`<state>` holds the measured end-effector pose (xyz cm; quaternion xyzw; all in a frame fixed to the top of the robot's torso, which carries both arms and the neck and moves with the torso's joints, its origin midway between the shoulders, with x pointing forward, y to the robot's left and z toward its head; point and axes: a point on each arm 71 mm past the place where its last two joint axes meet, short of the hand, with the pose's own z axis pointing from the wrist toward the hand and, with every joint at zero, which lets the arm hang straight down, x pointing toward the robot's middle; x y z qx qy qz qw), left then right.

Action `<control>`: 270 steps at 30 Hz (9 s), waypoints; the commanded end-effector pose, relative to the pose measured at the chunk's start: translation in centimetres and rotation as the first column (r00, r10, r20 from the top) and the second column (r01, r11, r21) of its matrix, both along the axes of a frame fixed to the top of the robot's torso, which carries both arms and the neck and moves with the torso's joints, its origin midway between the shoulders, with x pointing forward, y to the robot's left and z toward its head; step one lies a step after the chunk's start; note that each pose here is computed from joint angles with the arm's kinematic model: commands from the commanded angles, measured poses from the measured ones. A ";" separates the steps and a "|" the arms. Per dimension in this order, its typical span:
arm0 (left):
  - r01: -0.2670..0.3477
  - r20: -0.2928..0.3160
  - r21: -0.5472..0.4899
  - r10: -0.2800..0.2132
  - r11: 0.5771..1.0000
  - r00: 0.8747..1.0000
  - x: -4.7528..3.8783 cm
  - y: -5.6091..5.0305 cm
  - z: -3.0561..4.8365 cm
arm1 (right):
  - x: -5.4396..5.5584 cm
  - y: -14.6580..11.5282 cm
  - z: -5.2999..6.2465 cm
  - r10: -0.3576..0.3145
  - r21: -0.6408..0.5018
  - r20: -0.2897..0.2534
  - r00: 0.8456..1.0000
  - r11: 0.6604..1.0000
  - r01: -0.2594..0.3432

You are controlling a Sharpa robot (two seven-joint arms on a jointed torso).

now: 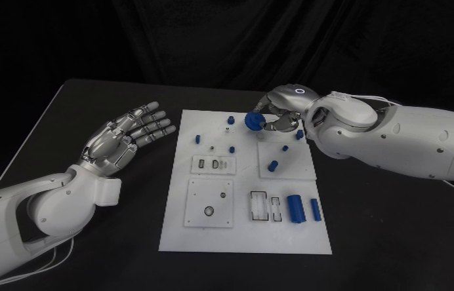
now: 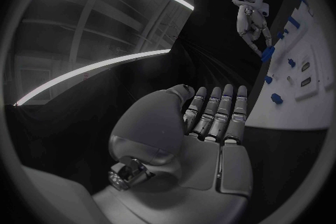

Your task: Assemble the parts on the task board

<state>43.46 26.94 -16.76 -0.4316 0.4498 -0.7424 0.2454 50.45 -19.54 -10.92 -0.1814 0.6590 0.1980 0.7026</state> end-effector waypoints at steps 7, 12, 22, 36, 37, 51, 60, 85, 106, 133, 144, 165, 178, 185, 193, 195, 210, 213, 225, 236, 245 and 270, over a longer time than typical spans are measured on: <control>-0.042 0.097 -0.083 0.050 0.996 0.994 0.04 0.3 0.78 | 0.7 2.3 0.0 0.031 -0.020 0.003 1.000 0.999 -0.031; -0.039 0.095 -0.081 0.046 0.996 0.994 0.11 0.3 0.73 | 1.0 3.6 -0.2 0.052 -0.031 -0.003 0.999 0.998 -0.052; -0.033 0.090 -0.078 0.040 0.996 0.995 0.29 0.2 0.62 | 1.4 5.5 -0.9 0.089 -0.042 -0.017 0.996 0.995 -0.089; -0.031 0.086 -0.075 0.037 0.997 0.996 0.39 0.3 0.53 | 1.1 6.3 -1.9 0.117 -0.038 -0.033 0.993 0.992 -0.119; -0.031 0.086 -0.075 0.037 0.997 0.996 0.40 0.3 0.52 | 1.1 6.3 -1.9 0.118 -0.039 -0.034 0.992 0.992 -0.120; -0.020 0.083 -0.077 0.026 0.997 0.996 0.34 0.0 0.50 | 1.6 6.3 -2.4 0.073 -0.075 -0.070 0.995 0.994 -0.078; -0.018 0.082 -0.077 0.025 0.997 0.996 0.44 0.0 0.42 | 1.6 6.5 -2.3 0.080 -0.063 -0.057 0.995 0.995 -0.083; -0.032 0.078 -0.071 0.037 0.997 0.996 0.21 0.6 0.40 | -0.6 -1.2 0.2 0.031 0.053 0.069 0.997 0.998 -0.035; -0.028 0.068 -0.064 0.032 0.998 0.997 0.21 0.8 0.29 | -4.1 -12.4 -3.2 -0.214 0.109 -0.041 0.976 0.970 0.217; -0.020 0.057 -0.060 0.024 0.998 0.998 0.35 0.9 -0.03 | -3.3 -12.6 -5.8 -0.251 0.057 -0.115 0.961 0.964 0.259; -0.015 0.050 -0.057 0.018 0.998 0.999 0.37 0.9 -0.19 | -2.9 -12.3 -5.8 -0.252 0.058 -0.110 0.961 0.964 0.259; -0.008 0.039 -0.055 0.010 0.998 0.999 0.35 0.9 -0.48 | -2.4 -11.8 -5.8 -0.248 0.062 -0.097 0.964 0.965 0.255; -0.005 0.033 -0.054 0.007 0.999 0.999 0.32 0.9 -0.70 | -2.2 -11.4 -5.8 -0.239 0.062 -0.093 0.967 0.968 0.245; 0.002 0.027 -0.056 -0.001 0.998 1.000 0.21 0.7 -0.83 | -2.1 -11.4 -5.7 -0.232 0.068 -0.083 0.969 0.969 0.238; 0.006 0.019 -0.054 -0.005 0.999 1.000 0.16 0.8 -1.05 | -2.3 -11.2 -5.4 -0.215 0.102 -0.043 0.976 0.971 0.218; 0.006 0.017 -0.054 -0.005 0.999 1.000 0.13 0.8 -1.10 | -2.4 -11.1 -5.2 -0.209 0.118 -0.025 0.978 0.970 0.210; 0.008 0.009 -0.053 -0.007 0.999 1.000 -0.05 0.7 -1.36 | -4.8 -4.7 -1.7 -0.020 0.215 0.065 0.998 0.977 0.005; 0.008 0.008 -0.052 -0.007 0.999 1.000 -0.05 0.7 -1.40 | -5.3 -2.5 -1.6 0.046 0.202 0.041 0.998 0.978 -0.053; 0.011 0.004 -0.050 -0.010 0.999 1.000 -0.19 0.6 -1.42 | -5.8 4.3 -2.3 0.220 0.149 -0.026 0.975 0.965 -0.214; 0.015 0.002 -0.050 -0.015 0.999 1.000 -0.15 0.5 -1.46 | -5.8 6.5 -3.5 0.250 0.102 -0.072 0.966 0.965 -0.242; 0.019 0.001 -0.051 -0.019 0.999 1.000 -0.04 0.4 -1.51 | -5.5 6.6 -3.9 0.240 0.080 -0.088 0.967 0.969 -0.233; 0.023 -0.002 -0.050 -0.023 0.998 1.000 0.07 0.4 -1.64 | -5.5 7.3 -4.9 0.246 0.070 -0.117 0.962 0.969 -0.239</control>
